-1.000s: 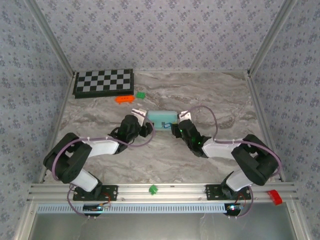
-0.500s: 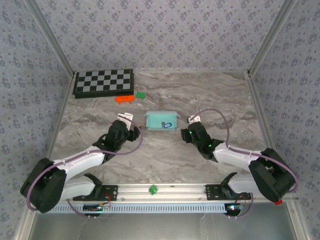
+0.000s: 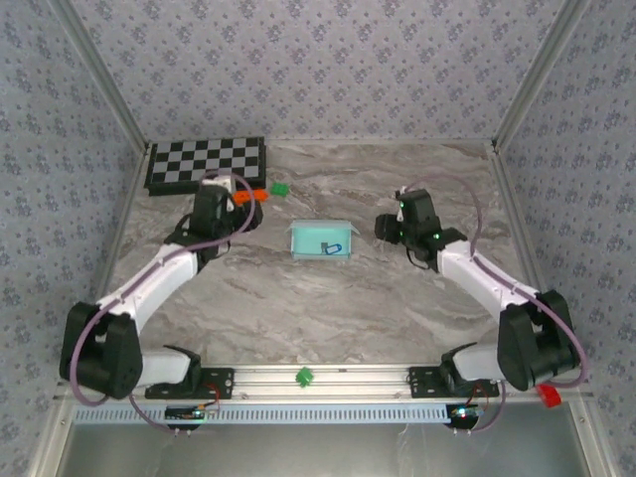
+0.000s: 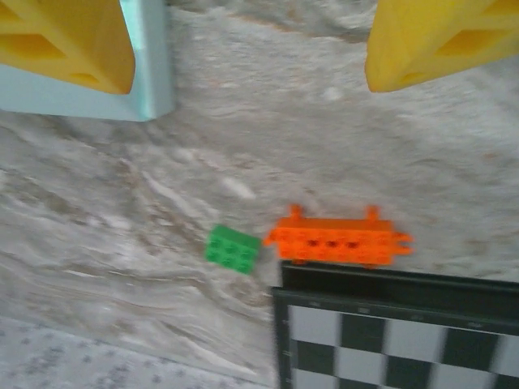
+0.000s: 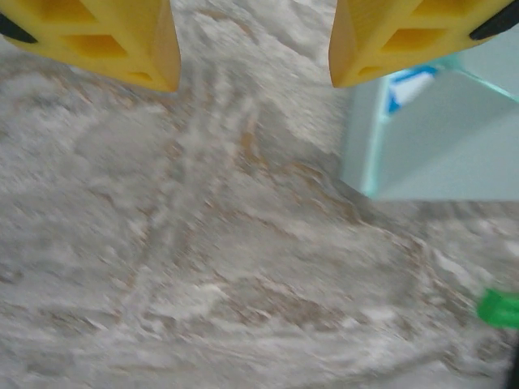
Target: Fold the paper box
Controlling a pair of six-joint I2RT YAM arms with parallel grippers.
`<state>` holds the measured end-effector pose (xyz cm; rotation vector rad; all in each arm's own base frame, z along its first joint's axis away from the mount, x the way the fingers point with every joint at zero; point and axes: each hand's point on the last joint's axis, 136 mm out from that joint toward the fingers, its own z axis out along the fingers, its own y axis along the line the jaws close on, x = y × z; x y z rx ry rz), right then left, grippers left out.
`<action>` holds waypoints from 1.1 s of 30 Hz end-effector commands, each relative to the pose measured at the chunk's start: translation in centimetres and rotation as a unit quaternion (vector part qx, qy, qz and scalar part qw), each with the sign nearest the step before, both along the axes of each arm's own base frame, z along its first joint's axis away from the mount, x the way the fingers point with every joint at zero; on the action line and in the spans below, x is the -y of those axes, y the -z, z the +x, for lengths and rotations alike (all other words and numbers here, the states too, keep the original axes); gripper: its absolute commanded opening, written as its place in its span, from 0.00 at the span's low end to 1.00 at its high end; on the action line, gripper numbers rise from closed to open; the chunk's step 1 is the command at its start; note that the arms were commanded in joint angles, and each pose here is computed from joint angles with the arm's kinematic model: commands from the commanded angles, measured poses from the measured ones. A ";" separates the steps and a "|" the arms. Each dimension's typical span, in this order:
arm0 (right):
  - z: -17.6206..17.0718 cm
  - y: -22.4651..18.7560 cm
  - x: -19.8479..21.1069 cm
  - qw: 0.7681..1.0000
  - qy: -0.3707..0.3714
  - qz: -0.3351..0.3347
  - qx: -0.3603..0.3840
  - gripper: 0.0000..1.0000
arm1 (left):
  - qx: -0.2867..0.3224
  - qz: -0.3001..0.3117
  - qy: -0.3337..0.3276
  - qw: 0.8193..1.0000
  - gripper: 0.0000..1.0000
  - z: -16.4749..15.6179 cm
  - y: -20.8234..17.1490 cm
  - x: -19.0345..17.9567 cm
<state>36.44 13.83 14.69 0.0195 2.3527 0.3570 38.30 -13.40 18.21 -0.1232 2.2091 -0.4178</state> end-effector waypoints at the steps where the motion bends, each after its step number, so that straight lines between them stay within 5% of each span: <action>1: -0.3 -0.3 -2.3 0.996 -0.037 0.049 -0.061 0.52 | -0.081 -0.073 0.063 0.992 0.73 -0.5 0.2 3.8; 17: 3.0 -0.5 -8.9 0.979 -0.104 0.127 -0.124 0.48 | -0.183 -0.114 0.130 0.968 0.59 0.8 2.7 9.7; 33: 1.4 3.4 -9.7 0.975 -0.115 0.095 -0.167 0.47 | -0.232 -0.088 0.137 0.959 0.51 -0.9 6.9 10.6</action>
